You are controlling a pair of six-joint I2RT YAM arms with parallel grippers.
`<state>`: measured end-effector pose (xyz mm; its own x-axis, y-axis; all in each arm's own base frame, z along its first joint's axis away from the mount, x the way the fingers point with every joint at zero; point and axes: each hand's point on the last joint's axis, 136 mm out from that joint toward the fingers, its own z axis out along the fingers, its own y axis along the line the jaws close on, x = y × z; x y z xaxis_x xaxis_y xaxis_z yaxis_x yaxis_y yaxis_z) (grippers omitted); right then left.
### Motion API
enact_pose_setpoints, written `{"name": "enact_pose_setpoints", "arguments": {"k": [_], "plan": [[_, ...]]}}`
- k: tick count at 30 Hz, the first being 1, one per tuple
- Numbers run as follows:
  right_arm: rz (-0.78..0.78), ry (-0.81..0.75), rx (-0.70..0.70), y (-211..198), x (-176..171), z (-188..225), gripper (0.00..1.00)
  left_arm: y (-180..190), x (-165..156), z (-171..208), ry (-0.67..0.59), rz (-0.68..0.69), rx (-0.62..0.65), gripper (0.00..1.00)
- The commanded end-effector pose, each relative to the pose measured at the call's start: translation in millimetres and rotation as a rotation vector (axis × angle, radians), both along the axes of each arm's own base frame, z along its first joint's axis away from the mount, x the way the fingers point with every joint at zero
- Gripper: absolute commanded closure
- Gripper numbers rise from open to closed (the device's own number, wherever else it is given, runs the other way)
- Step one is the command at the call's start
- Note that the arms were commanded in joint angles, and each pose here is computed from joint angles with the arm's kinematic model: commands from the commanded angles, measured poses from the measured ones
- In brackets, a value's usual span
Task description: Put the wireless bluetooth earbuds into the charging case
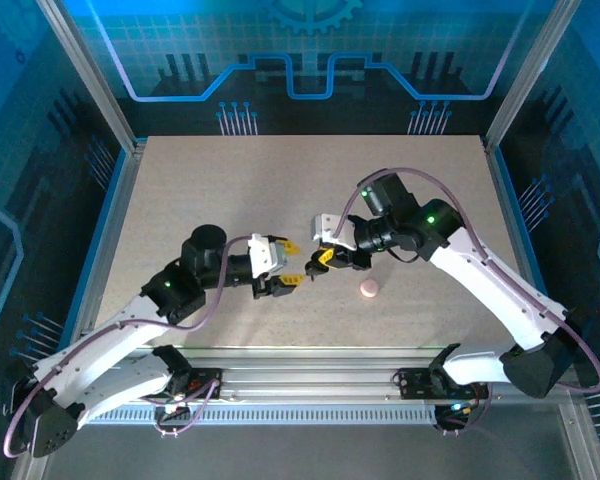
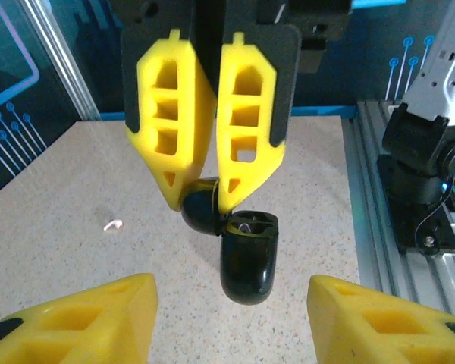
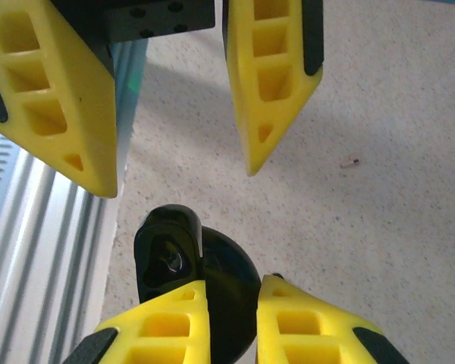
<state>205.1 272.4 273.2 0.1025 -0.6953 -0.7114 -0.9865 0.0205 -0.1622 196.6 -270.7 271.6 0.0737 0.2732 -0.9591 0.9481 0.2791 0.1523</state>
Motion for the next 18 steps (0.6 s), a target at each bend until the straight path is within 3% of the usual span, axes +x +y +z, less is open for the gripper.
{"name": "enact_pose_setpoints", "arguments": {"k": [1, 18], "plan": [[-0.068, -0.081, -0.024, -2.9, 8.9, 5.8, 0.85, -0.2, 3.4, -3.3, -0.015, 0.013, 0.049, 0.45], [0.008, -0.085, 0.019, 16.6, -7.3, 14.9, 0.84, -12.4, 5.3, -2.3, 0.000, 0.002, 0.035, 0.52]]}}
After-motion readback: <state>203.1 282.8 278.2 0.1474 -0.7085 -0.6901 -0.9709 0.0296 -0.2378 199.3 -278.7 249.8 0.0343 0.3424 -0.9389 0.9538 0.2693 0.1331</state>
